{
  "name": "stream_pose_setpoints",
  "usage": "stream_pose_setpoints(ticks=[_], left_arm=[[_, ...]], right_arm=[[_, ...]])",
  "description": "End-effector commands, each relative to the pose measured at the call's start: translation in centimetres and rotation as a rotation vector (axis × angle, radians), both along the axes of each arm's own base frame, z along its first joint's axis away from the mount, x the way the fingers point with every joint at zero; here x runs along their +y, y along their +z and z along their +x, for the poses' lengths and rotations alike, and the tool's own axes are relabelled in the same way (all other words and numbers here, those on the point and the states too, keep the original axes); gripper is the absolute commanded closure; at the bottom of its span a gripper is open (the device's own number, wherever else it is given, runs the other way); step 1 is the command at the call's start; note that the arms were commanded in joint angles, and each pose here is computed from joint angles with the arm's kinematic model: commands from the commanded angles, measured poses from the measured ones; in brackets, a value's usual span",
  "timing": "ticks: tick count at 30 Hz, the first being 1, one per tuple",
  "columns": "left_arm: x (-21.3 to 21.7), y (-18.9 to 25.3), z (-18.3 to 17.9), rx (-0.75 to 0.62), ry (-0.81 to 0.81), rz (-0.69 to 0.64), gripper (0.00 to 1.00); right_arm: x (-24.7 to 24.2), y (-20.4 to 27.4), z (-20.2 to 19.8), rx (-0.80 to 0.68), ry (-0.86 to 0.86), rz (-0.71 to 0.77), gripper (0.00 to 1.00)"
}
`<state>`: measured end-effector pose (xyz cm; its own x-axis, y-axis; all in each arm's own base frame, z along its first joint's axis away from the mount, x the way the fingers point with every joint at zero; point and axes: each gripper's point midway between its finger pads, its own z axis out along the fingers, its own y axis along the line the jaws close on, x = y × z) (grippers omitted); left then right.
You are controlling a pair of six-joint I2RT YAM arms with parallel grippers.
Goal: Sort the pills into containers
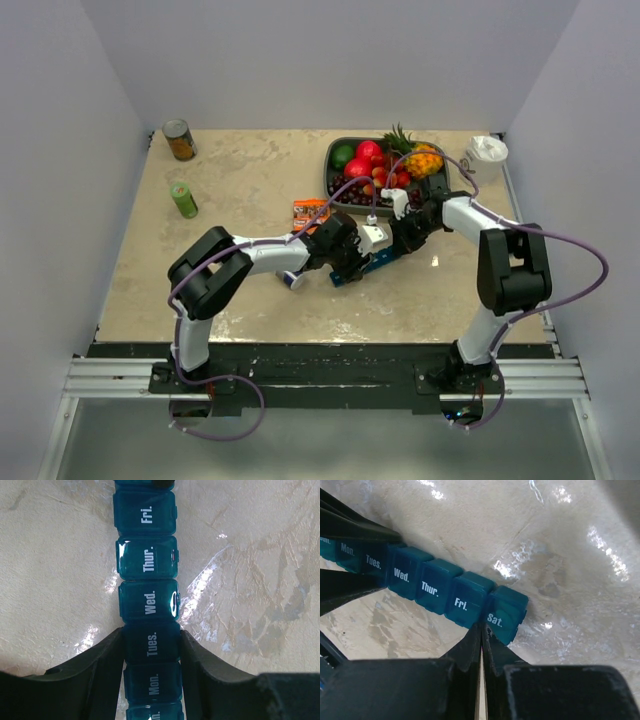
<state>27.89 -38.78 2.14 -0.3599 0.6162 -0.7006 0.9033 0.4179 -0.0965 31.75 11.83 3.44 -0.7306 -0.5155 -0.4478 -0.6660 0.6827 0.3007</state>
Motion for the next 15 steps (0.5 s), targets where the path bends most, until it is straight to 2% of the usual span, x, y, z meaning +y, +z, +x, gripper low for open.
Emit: stream_pose_setpoints(ticks=[1, 7, 10, 13, 14, 15], left_arm=[[0.9, -2.3, -0.9, 0.073, 0.015, 0.055, 0.72], [0.8, -1.8, -0.8, 0.066, 0.023, 0.045, 0.72], [0.8, -1.3, -0.4, 0.057, 0.041, 0.036, 0.68], [0.8, -0.6, 0.2, 0.050, 0.070, 0.016, 0.53], [0.8, -0.3, 0.3, 0.049, 0.080, 0.010, 0.43], [0.7, 0.0, 0.6, 0.036, 0.091, 0.004, 0.38]], right_arm=[[-1.5, -2.4, -0.3, 0.010, 0.019, -0.107, 0.97], [0.0, 2.5, 0.6, -0.087, 0.033, 0.010, 0.96], [0.4, 5.8, 1.1, -0.158, 0.037, 0.054, 0.92], [0.7, 8.4, 1.2, -0.233, 0.042, 0.079, 0.84], [0.6, 8.9, 1.1, -0.247, 0.041, 0.082, 0.82], [0.6, 9.1, 0.9, -0.253, 0.042, 0.086, 0.80]])
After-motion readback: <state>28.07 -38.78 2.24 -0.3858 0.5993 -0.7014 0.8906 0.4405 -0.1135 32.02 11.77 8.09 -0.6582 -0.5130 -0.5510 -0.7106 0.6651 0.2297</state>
